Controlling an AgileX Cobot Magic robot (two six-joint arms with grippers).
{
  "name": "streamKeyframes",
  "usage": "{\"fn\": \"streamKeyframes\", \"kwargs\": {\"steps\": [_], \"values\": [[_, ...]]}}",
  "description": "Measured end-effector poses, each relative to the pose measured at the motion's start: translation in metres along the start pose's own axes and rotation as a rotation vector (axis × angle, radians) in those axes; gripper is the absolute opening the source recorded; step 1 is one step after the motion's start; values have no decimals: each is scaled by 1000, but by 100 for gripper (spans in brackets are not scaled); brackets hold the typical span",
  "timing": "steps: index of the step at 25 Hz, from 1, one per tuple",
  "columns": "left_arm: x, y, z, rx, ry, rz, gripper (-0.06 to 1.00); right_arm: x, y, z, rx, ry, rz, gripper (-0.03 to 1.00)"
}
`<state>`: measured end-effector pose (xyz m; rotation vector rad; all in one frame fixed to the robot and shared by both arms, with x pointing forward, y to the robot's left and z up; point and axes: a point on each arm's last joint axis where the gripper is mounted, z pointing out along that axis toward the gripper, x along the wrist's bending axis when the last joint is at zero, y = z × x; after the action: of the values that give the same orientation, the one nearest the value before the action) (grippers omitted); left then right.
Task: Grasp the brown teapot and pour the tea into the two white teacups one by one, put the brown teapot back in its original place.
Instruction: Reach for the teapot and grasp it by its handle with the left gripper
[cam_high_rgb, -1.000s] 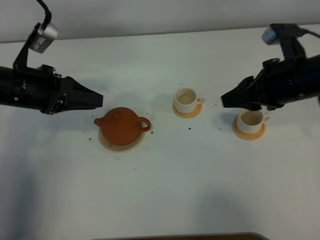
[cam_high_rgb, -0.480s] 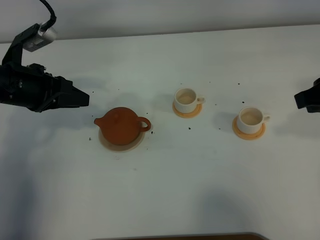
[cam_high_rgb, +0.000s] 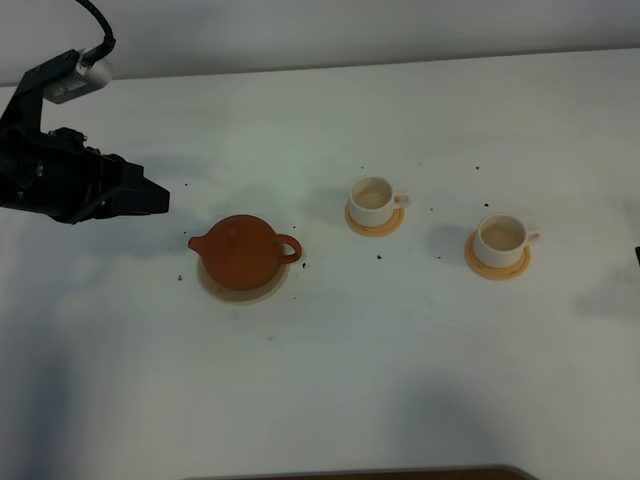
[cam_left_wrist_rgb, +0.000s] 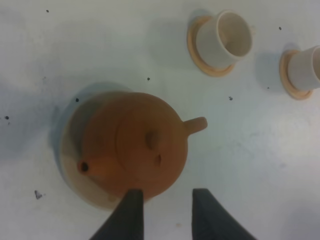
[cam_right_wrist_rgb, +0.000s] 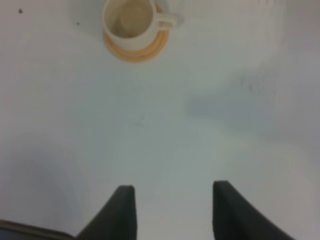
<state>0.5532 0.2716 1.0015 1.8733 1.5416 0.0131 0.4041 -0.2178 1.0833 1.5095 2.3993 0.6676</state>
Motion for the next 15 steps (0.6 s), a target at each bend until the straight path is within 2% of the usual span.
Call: {"fn": "streamKeyframes", "kwargs": {"steps": [15], "values": [[2, 2, 0, -20, 21, 0, 28, 1, -51, -23, -113, -7, -11, 39]]}}
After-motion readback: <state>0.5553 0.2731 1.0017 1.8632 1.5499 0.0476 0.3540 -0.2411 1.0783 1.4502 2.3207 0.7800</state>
